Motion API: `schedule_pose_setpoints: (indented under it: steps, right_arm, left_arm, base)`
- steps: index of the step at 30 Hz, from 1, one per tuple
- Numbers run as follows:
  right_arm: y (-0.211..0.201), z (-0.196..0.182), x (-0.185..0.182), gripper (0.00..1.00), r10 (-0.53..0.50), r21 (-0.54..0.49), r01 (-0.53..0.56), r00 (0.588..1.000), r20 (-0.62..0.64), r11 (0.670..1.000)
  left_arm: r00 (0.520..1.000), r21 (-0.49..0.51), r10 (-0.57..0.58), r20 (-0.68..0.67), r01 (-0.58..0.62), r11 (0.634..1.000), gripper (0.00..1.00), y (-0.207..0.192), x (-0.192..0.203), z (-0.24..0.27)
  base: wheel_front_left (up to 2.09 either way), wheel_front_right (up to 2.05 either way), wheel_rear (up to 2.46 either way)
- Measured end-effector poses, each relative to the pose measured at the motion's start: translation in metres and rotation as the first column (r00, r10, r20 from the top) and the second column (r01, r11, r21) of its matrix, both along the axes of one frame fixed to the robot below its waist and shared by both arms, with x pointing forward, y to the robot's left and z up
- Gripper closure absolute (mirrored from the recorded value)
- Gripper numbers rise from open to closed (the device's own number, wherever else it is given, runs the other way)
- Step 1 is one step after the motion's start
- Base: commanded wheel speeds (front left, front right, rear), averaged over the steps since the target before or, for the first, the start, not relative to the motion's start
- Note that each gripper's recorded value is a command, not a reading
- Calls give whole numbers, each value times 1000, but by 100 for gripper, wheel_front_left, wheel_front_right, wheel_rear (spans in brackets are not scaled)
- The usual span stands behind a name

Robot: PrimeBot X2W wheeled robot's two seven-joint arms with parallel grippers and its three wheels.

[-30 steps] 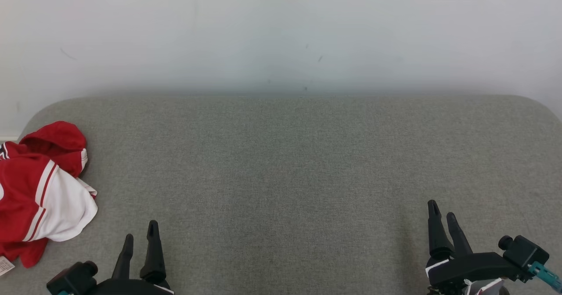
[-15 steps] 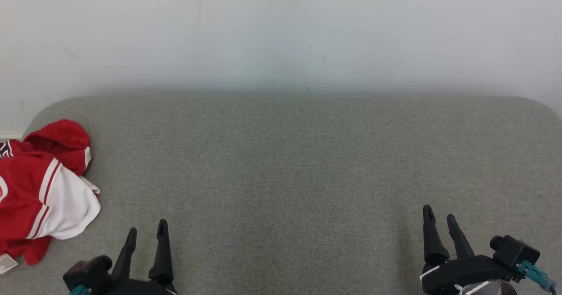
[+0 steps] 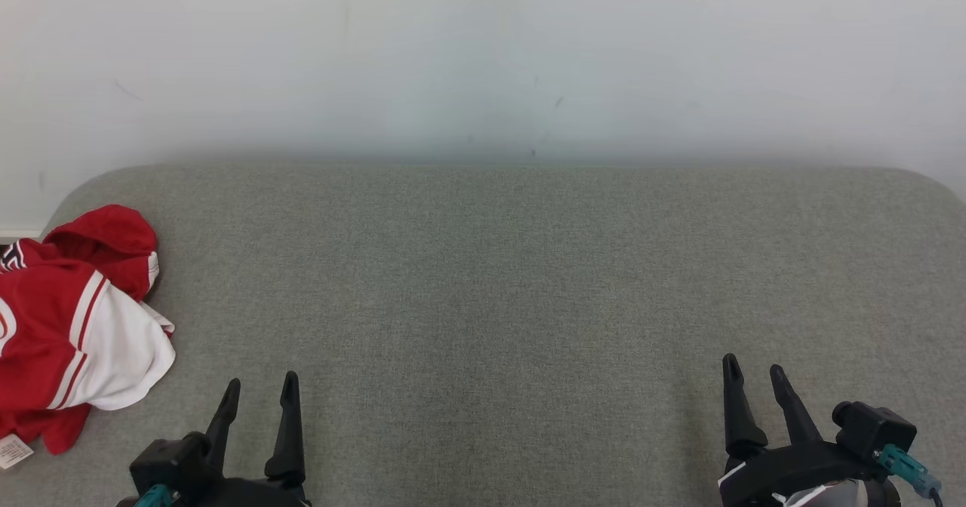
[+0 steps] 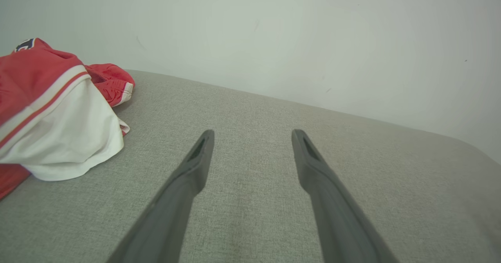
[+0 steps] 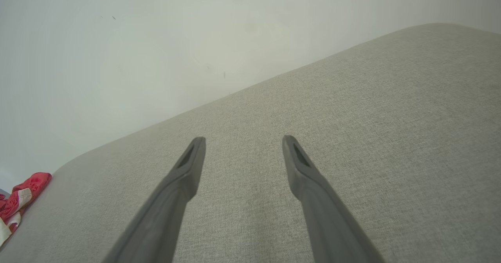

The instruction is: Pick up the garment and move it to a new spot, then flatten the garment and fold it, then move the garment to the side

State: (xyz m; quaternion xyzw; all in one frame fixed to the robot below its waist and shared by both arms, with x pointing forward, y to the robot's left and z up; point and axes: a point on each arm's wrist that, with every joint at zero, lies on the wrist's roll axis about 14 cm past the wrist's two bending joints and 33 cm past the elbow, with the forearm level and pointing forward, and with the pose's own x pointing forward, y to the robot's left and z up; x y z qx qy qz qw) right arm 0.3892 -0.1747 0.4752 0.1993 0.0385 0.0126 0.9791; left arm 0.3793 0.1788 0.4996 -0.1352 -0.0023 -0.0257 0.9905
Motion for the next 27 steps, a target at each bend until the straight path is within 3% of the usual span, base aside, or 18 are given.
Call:
schedule_pose_setpoints:
  steps: [21, 27]
  right_arm:
    - [13, -1, 0, 0, 69, -176, -67, 998, 7, 982]
    - [15, -2, 0, 0, 81, -206, -78, 997, 5, 975]
  left_arm:
    - [999, 140, -25, 26, 21, 990, 0, -2, -3, -1]
    - [999, 133, -14, 36, 9, 991, 0, -1, -2, 0]
  base:
    - [0, 0, 0]
    - [0, 0, 0]
